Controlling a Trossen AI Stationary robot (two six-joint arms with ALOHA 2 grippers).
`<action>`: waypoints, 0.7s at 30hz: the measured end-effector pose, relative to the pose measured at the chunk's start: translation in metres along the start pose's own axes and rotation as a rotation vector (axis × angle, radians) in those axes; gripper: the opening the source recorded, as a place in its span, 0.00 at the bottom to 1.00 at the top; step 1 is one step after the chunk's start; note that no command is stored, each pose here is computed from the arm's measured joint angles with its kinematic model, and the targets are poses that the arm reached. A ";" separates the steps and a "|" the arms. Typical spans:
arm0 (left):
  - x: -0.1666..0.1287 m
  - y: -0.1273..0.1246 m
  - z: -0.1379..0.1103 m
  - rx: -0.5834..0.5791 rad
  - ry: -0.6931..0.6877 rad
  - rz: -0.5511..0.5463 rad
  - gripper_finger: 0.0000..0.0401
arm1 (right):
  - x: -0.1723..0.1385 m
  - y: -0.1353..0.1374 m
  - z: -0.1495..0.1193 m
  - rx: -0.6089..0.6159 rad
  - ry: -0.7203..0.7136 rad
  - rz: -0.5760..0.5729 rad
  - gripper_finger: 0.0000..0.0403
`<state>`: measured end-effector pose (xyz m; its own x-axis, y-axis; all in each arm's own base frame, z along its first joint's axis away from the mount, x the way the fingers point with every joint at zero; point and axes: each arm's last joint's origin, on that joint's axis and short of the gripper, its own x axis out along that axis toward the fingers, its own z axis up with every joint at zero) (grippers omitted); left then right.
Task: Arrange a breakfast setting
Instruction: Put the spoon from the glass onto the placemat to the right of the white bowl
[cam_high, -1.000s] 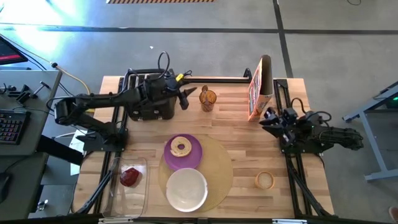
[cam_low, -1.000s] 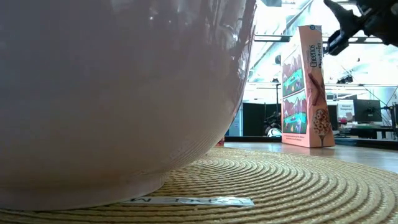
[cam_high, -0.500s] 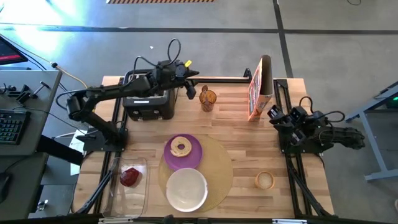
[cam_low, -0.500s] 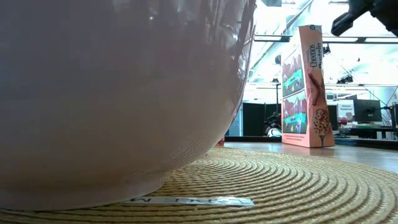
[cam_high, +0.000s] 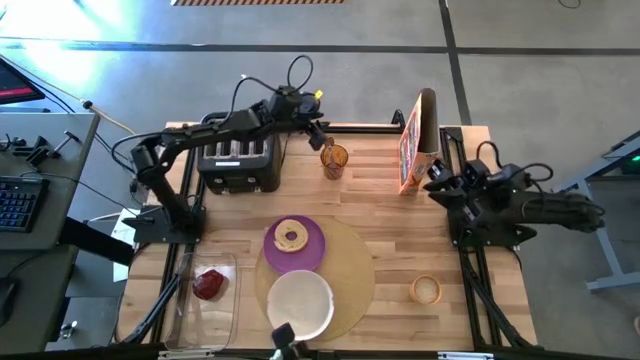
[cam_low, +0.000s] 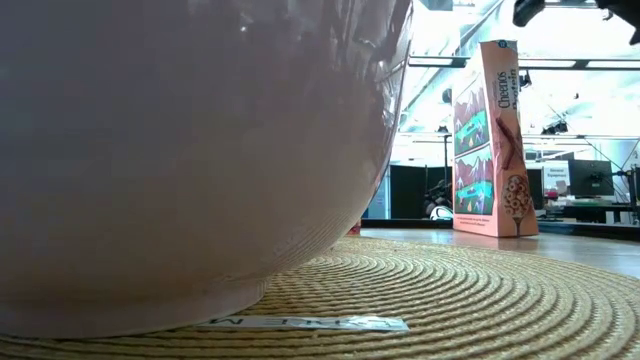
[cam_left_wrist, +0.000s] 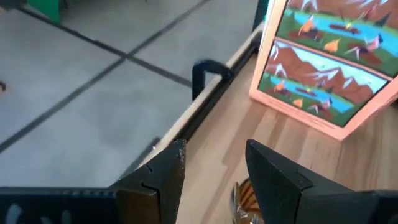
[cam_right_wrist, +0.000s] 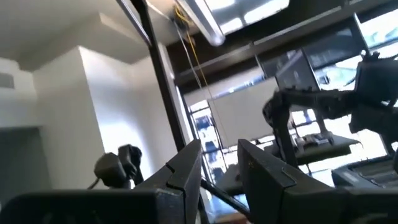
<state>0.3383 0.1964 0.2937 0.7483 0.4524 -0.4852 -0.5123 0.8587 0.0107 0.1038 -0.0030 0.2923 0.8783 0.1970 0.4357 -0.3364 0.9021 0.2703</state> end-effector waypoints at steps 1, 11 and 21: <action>0.003 0.000 0.000 0.000 0.018 -0.013 0.39 | 0.004 -0.001 0.001 -0.002 0.017 -0.008 0.24; 0.028 -0.001 -0.011 0.006 0.147 -0.040 0.39 | 0.026 -0.004 0.006 0.016 0.111 0.007 0.24; 0.039 -0.002 -0.023 0.000 0.212 -0.048 0.39 | 0.030 -0.003 0.001 0.041 0.135 0.023 0.24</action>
<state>0.3590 0.2070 0.2541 0.6662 0.3503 -0.6584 -0.4780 0.8782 -0.0165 0.1305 -0.0008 0.3053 0.9069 0.2703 0.3233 -0.3685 0.8808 0.2972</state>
